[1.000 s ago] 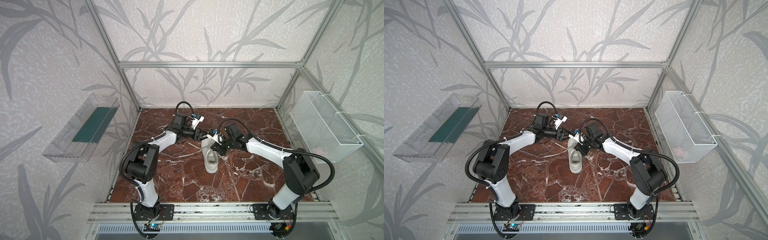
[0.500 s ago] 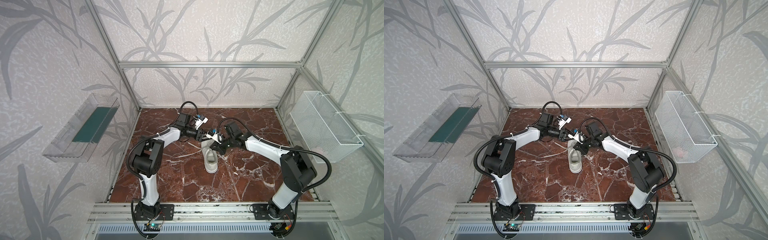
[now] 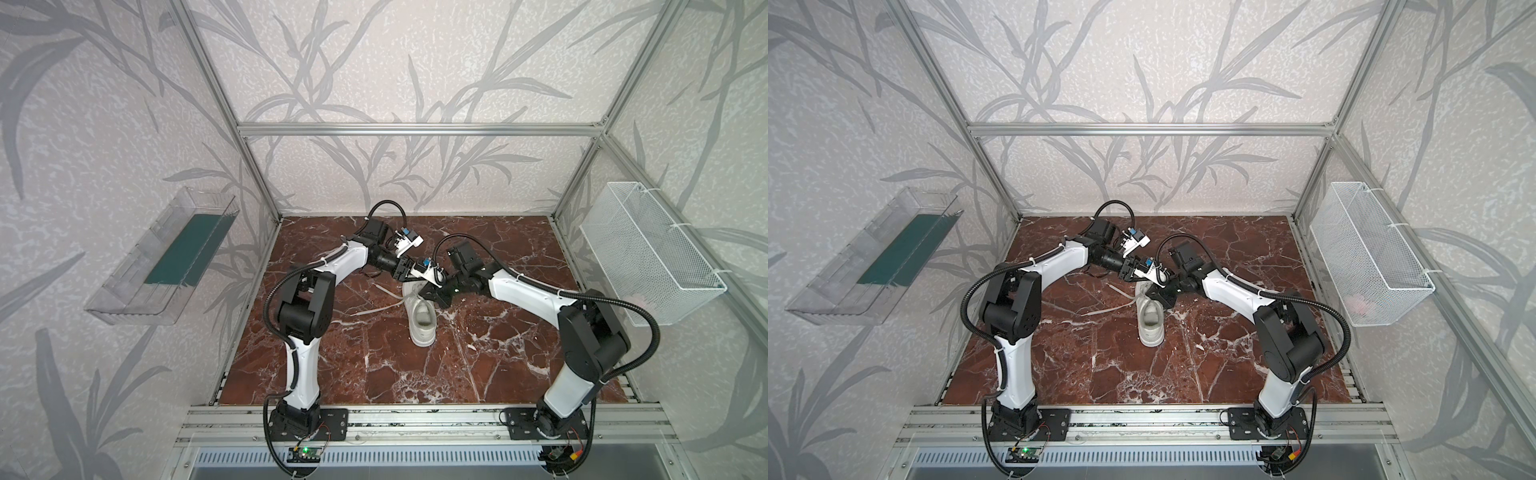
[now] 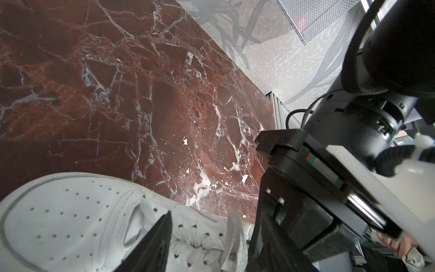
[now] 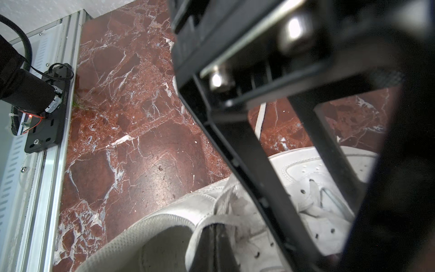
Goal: Tie the shoes
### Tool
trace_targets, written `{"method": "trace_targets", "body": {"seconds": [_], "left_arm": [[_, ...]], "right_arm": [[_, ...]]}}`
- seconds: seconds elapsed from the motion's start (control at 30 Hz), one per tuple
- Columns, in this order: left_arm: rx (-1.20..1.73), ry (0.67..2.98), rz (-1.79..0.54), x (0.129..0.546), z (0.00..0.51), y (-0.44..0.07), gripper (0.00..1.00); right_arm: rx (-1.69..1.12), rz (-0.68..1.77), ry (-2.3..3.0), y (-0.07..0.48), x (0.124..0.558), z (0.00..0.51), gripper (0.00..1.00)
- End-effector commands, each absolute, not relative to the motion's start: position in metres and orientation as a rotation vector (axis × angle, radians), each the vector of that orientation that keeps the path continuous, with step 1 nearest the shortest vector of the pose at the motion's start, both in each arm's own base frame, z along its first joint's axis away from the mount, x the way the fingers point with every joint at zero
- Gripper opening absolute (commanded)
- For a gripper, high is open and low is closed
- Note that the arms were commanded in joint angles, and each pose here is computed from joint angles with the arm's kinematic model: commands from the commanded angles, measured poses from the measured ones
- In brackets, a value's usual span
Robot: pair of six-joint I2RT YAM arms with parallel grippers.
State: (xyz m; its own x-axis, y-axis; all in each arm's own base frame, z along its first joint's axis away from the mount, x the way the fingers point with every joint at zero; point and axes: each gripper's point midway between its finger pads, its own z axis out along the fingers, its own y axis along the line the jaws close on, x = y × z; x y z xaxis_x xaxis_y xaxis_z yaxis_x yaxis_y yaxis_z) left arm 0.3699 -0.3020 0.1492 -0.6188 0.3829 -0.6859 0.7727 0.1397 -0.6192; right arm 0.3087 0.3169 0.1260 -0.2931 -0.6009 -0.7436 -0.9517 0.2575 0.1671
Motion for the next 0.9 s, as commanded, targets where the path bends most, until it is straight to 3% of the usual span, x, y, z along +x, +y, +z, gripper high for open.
{"method": "trace_targets", "body": {"seconds": [0.0,0.73,0.87], "left_arm": [[1.185,2.041,-1.517,0.357,0.151,-0.303,0.63],[1.325,2.088,-1.438,0.346,0.134,-0.317,0.59],[1.332,2.104,-1.438,0.344,0.131,-0.318,0.53]], "right_arm": [[-1.428,0.838,1.994,0.316,0.309,0.124,0.00],[-1.438,0.834,1.987,0.317,0.310,0.124,0.00],[-1.440,0.832,1.990,0.316,0.309,0.124,0.00]]}}
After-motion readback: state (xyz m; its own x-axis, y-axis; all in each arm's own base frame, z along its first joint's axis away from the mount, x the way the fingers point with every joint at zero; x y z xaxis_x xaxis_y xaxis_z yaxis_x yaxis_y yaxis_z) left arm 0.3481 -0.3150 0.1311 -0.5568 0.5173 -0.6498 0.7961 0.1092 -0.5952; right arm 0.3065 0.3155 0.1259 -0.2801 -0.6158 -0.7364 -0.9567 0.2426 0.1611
